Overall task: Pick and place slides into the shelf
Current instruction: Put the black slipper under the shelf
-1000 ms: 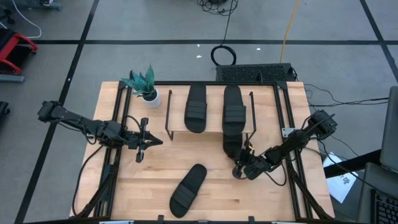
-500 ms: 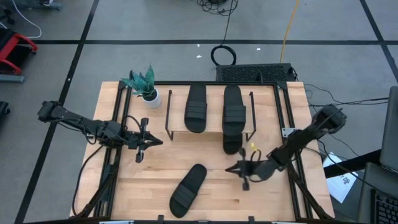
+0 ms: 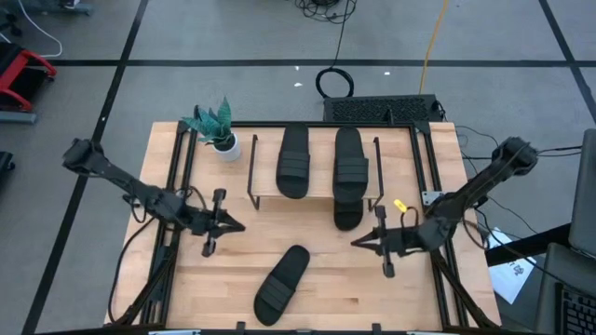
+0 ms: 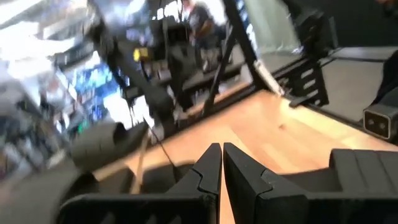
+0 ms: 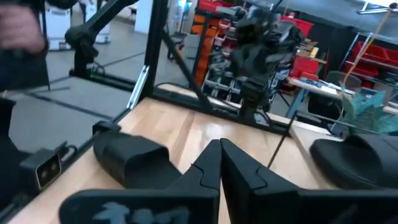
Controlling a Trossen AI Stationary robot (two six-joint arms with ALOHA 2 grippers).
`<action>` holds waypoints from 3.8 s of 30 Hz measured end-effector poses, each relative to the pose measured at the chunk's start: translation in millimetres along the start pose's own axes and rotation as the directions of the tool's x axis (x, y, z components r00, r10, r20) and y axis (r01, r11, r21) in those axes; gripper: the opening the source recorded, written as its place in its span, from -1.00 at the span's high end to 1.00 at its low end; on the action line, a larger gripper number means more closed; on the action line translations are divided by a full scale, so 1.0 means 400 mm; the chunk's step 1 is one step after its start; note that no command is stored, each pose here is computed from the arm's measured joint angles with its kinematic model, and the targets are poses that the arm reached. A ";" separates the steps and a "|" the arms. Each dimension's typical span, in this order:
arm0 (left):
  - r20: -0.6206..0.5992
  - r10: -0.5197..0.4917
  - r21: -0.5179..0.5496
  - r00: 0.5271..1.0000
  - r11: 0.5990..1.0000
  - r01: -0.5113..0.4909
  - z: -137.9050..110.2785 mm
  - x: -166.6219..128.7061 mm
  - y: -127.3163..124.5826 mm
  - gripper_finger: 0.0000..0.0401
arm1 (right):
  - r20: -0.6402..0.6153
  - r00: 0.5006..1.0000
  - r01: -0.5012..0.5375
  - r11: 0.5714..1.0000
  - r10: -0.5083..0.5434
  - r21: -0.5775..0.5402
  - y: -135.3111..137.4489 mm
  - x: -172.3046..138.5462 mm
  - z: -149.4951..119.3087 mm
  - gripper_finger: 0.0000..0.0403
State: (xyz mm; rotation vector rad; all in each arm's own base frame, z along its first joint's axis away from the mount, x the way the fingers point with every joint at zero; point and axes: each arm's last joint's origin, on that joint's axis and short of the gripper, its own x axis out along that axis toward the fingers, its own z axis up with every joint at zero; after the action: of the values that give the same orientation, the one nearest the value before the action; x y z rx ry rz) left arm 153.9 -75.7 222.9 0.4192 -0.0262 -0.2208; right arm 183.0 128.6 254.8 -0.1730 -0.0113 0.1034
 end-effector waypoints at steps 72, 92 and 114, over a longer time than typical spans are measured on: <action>-0.665 0.035 0.103 0.746 0.994 0.045 -0.080 0.377 -0.424 -0.97 | 0.020 1.000 -0.016 0.989 0.014 0.148 -0.008 -0.025 -0.002 1.00; -0.628 0.085 0.187 0.773 0.981 0.043 -0.060 0.347 -0.462 0.91 | 0.019 1.000 -0.016 0.989 0.013 0.147 -0.009 -0.026 -0.003 1.00; -0.677 0.458 0.080 0.575 0.823 -0.562 -0.064 0.460 -0.264 0.90 | 0.020 1.000 -0.016 0.987 0.013 0.159 -0.009 -0.025 -0.002 1.00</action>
State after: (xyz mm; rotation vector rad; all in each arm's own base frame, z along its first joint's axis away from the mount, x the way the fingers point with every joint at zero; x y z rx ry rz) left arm 313.1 -199.5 152.9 0.3083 0.5895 0.5302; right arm 173.3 124.0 254.4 -0.0120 -0.0201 0.1199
